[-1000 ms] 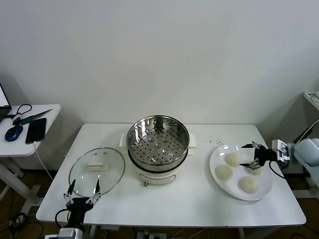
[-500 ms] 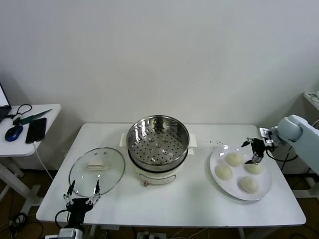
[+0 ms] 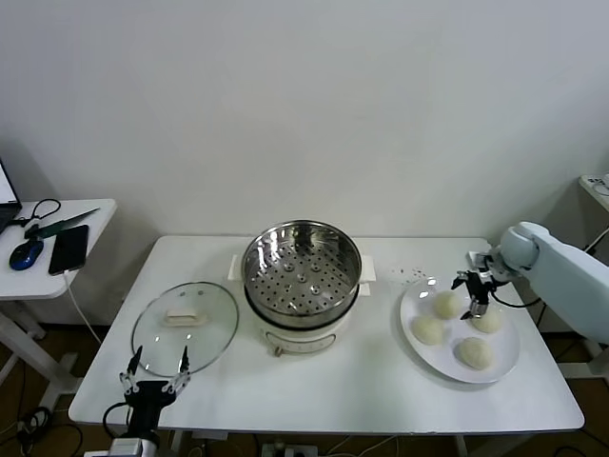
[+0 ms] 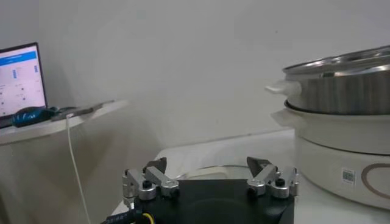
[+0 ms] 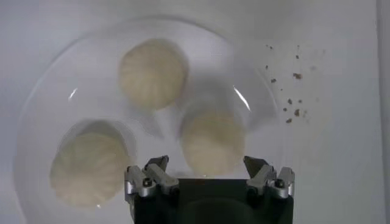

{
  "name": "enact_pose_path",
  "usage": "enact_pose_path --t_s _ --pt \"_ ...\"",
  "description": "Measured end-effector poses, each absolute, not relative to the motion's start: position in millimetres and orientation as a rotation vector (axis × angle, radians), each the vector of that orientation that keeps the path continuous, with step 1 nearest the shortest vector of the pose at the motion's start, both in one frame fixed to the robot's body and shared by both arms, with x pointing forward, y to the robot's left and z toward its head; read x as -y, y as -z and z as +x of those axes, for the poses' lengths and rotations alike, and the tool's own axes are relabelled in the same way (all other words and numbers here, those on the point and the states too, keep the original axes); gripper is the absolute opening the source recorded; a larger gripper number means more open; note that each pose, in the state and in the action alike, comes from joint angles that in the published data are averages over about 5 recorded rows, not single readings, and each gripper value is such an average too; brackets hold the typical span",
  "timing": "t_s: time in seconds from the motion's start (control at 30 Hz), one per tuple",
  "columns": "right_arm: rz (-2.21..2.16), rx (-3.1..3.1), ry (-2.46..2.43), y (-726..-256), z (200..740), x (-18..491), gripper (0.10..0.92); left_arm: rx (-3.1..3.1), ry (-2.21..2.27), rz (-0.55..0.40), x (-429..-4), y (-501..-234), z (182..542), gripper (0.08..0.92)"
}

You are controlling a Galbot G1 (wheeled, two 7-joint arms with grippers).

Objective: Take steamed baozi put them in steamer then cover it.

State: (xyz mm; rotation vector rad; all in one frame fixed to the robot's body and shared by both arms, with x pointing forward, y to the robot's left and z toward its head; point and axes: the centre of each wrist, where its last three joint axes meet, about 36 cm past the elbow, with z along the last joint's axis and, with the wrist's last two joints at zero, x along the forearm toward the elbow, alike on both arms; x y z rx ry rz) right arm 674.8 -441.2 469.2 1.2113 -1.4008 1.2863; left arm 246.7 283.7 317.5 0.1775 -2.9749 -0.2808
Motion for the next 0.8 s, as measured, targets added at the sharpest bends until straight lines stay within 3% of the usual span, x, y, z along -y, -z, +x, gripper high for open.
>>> enact_pose_path --t_s 0.53,0.8 --pt "1.227 1.356 -1.294 -450.7 685.9 426.2 0.816 2.969 0.285 0.175 -283.3 -314.9 243.1 0.823" --pt "1.231 1.35 -1.295 -450.2 687.7 426.5 0.738 2.967 0.288 0.173 -282.8 -313.9 243.1 0.823"
